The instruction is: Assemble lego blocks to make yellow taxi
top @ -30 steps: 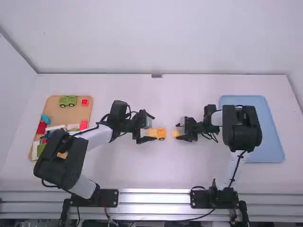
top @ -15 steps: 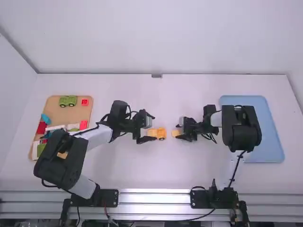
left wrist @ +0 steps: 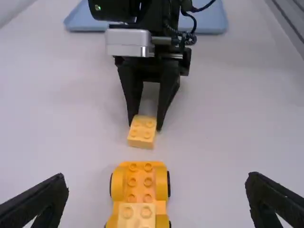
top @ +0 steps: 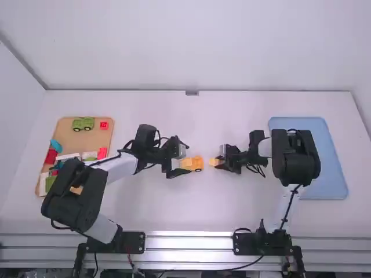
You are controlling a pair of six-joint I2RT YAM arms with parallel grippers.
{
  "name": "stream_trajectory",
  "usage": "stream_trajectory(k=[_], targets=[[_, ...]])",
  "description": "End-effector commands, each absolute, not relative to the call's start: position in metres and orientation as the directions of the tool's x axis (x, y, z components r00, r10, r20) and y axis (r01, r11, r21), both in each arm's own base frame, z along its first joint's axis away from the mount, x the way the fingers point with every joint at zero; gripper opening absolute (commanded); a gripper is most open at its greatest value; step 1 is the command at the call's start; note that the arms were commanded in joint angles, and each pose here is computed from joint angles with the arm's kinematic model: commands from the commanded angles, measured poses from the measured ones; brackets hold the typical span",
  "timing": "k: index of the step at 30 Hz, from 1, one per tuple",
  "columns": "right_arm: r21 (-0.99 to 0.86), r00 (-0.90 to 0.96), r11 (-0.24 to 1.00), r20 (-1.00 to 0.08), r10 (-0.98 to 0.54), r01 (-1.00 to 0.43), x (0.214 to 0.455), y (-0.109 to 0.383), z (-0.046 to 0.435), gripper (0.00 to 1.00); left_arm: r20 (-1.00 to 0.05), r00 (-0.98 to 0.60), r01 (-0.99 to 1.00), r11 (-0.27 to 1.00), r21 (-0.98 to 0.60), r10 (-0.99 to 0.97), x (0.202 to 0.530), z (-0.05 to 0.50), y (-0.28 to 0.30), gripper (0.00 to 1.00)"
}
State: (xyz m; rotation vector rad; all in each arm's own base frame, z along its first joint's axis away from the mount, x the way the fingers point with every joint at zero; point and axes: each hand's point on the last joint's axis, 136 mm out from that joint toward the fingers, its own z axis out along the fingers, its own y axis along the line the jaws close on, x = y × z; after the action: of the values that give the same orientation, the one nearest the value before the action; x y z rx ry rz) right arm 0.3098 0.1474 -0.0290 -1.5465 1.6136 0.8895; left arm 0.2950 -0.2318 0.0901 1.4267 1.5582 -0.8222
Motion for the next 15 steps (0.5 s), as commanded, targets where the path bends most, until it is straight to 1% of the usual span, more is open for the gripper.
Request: stream_trajectory(k=[1, 5, 8, 10, 11, 12, 15], targets=[[0.038, -0.055, 0.044, -0.878, -0.475, -0.998, 0.305, 0.149, -0.030, 0.28, -0.902, 0.009, 0.993, 0.103, 0.059, 0.431, 0.285, 0.079, -0.230, 0.99], [0.076, -0.087, 0.043, -0.878, -0.471, -0.996, 0.307, 0.150, -0.020, 0.27, -0.905, -0.025, 0.992, 0.122, 0.030, 0.424, 0.290, 0.069, -0.232, 0.99], [0.102, -0.108, 0.039, -0.873, -0.476, -0.994, 0.310, 0.149, -0.014, 0.27, -0.904, -0.021, 0.992, 0.119, 0.033, 0.426, 0.293, 0.061, -0.233, 0.99], [0.088, -0.077, -0.003, -0.882, -0.464, -0.996, 0.308, 0.150, -0.004, 0.27, -0.904, -0.021, 0.992, 0.120, 0.033, 0.427, 0.296, 0.051, -0.233, 0.99], [0.075, -0.058, -0.020, -0.888, -0.457, -0.997, 0.308, 0.151, 0.001, 0.30, -0.899, -0.028, 0.991, 0.131, 0.033, 0.436, 0.299, 0.045, -0.233, 0.99], [0.064, -0.041, -0.035, -0.891, -0.452, -0.997, 0.307, 0.151, 0.004, 0.31, -0.896, -0.037, 0.990, 0.141, 0.029, 0.442, 0.301, 0.042, -0.232, 0.99], [0.042, -0.007, -0.069, -0.895, -0.447, -0.997, 0.305, 0.151, 0.014, 0.31, -0.893, -0.071, 0.984, 0.176, 0.009, 0.444, 0.308, 0.031, -0.232, 0.99]])
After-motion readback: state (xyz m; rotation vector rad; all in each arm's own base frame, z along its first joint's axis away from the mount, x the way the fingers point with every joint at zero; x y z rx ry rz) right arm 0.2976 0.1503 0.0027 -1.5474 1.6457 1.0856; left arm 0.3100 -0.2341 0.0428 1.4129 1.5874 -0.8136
